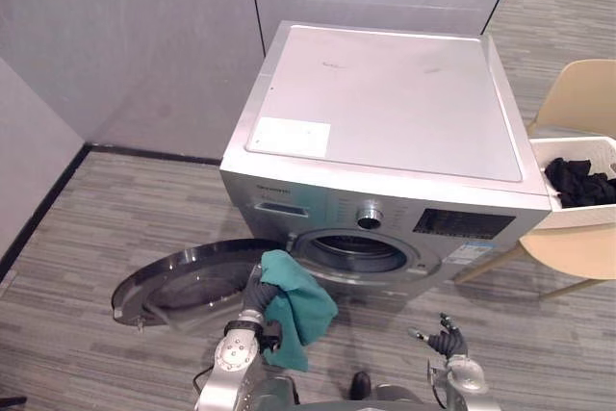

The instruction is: Pick up the laundry basket with both hands and put the clothes into the washing machine.

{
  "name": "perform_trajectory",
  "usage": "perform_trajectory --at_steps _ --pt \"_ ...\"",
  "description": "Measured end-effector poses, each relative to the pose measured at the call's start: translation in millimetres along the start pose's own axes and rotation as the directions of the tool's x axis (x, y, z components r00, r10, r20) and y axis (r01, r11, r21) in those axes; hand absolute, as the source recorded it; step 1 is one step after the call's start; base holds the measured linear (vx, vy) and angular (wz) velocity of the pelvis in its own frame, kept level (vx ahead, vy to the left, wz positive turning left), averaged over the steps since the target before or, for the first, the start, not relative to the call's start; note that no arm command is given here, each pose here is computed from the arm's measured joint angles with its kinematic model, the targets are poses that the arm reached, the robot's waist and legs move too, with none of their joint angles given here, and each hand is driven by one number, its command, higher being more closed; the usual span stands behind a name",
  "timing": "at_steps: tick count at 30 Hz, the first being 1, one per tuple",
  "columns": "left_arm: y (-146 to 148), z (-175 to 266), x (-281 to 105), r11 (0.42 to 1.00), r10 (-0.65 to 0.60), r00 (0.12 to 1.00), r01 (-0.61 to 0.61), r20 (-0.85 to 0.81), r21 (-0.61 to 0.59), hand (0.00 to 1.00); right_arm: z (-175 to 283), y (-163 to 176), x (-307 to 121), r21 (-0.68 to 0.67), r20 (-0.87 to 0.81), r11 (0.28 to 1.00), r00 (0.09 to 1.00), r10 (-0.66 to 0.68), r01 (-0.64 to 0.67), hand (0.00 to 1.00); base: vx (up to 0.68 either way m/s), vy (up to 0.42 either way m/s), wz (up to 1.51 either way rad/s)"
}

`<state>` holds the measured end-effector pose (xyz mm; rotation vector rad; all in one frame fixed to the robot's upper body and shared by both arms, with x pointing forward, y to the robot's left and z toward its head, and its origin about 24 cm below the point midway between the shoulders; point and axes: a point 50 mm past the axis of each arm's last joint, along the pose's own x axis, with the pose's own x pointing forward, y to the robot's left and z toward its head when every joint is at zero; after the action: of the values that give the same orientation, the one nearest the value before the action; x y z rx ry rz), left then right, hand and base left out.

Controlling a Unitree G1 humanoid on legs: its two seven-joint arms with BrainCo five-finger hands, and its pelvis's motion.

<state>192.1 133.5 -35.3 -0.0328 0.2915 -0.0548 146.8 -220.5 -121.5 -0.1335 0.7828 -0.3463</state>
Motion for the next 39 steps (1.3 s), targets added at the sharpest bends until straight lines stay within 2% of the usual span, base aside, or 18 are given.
perform_trajectory --at_steps 6,9,11,15,23,26,31,35,39 --pt "8.0 -20.8 -2.8 1.000 0.023 0.995 -0.022 -0.098 0.017 1.00 6.2 6.1 1.7 0.006 0.016 1.000 1.000 0.018 -0.018 0.00 0.00 0.034 -0.23" --pt "8.9 -17.1 6.6 1.000 0.025 0.995 -0.023 -0.096 0.016 1.00 26.3 10.3 8.7 0.013 0.069 1.000 0.997 0.025 -0.026 0.00 -0.11 -0.015 -0.39" --pt "8.5 0.5 21.5 0.999 0.032 0.999 -0.032 -0.037 -0.012 1.00 43.4 16.1 12.8 0.035 0.112 0.999 0.993 0.030 -0.034 0.00 -0.24 -0.017 -0.14" --pt "1.4 48.9 54.1 0.986 0.074 0.991 -0.056 0.108 -0.159 1.00 96.5 18.9 9.3 0.132 0.298 0.991 0.954 -0.017 -0.023 0.00 -0.26 -0.009 -0.19" --pt "-16.9 123.8 88.5 0.953 0.098 0.952 -0.006 0.290 -0.303 1.00 161.5 34.1 -8.4 0.343 0.477 0.934 0.875 -0.086 -0.095 0.00 -0.19 -0.028 -0.16" --pt "-20.7 147.9 96.3 0.913 0.122 0.936 0.025 0.331 -0.408 1.00 174.3 35.1 -12.8 0.400 0.508 0.909 0.854 -0.113 -0.117 0.00 -0.12 -0.032 -0.15" --pt "-32.6 193.4 104.3 0.847 0.119 0.902 0.125 0.414 -0.516 1.00 182.8 35.7 -18.3 0.460 0.526 0.878 0.837 -0.151 -0.130 0.00 -0.13 -0.027 -0.12" --pt "-34.5 252.2 105.4 0.793 0.148 0.841 0.214 0.521 -0.570 1.00 184.1 35.8 -21.2 0.486 0.544 0.861 0.823 -0.163 -0.151 0.00 -0.11 -0.018 -0.07" --pt "-28.2 312.1 101.3 0.779 0.187 0.762 0.270 0.620 -0.566 1.00 185.8 34.7 -25.9 0.502 0.561 0.849 0.810 -0.171 -0.168 0.00 -0.08 -0.012 -0.10"
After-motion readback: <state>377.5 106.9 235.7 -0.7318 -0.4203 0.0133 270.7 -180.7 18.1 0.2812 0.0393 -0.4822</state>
